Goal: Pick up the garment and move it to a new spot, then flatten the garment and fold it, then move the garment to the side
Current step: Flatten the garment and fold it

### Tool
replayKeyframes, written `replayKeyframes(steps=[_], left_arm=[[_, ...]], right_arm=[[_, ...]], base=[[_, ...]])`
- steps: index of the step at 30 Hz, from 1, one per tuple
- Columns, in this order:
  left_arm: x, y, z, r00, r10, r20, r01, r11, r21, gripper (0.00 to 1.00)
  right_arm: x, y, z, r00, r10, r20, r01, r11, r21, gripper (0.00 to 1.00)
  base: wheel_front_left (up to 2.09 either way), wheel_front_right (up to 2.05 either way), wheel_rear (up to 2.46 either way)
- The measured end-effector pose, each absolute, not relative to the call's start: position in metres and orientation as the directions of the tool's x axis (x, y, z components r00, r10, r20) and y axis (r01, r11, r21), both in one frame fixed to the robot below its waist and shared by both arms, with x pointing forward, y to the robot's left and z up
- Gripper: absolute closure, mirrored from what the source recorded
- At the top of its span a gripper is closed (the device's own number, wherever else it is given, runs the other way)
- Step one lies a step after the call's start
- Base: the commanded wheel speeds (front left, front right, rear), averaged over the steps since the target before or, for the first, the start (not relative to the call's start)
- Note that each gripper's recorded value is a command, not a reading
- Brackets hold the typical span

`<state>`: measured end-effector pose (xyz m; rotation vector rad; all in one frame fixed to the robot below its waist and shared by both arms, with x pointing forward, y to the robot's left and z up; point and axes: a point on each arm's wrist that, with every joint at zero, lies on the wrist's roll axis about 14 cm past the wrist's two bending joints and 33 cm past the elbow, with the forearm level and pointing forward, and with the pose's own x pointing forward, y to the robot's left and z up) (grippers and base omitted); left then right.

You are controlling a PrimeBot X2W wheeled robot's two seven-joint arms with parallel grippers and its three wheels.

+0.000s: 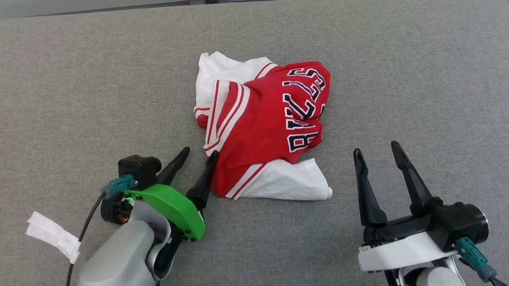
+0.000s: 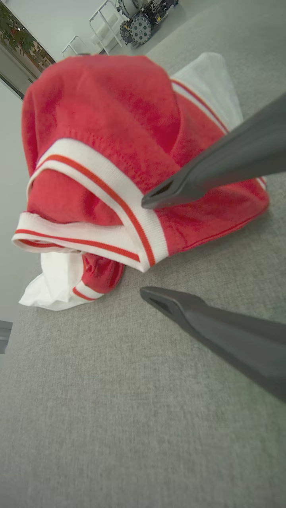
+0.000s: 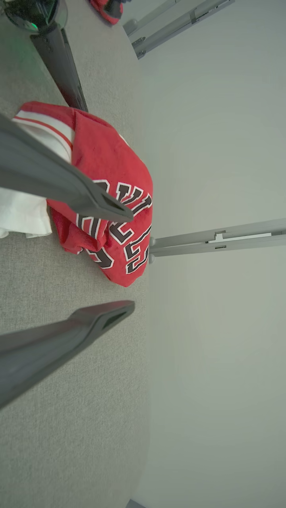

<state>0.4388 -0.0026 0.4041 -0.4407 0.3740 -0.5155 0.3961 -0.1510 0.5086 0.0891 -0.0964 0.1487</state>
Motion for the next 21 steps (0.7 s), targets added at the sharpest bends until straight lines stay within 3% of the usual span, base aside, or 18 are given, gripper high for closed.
replayKeyframes(steps=[5, 14, 18, 21], left_arm=[[0.44, -0.005, 0.381, 0.782, -0.544, -0.303, 0.368, 0.796, -0.48, 0.0], [0.436, -0.034, 0.387, 0.747, -0.603, -0.281, 0.391, 0.74, -0.547, 0.0], [0.433, -0.052, 0.409, 0.754, -0.621, -0.213, 0.329, 0.638, -0.696, 0.0], [0.413, -0.074, 0.415, 0.692, -0.691, -0.21, 0.321, 0.555, -0.768, 0.0]], right_arm=[[0.395, -0.16, 0.503, 0.99, 0.117, 0.084, -0.123, 0.989, 0.078, 0.0], [0.397, -0.164, 0.501, 0.991, 0.108, 0.078, -0.114, 0.99, 0.078, 0.0], [0.397, -0.166, 0.502, 0.992, 0.101, 0.081, -0.107, 0.991, 0.077, 0.0], [0.397, -0.167, 0.503, 0.992, 0.095, 0.084, -0.102, 0.991, 0.082, 0.0]], base=[[0.0, 0.0, 0.0], [0.0, 0.0, 0.0], [0.0, 0.0, 0.0], [0.0, 0.0, 0.0]])
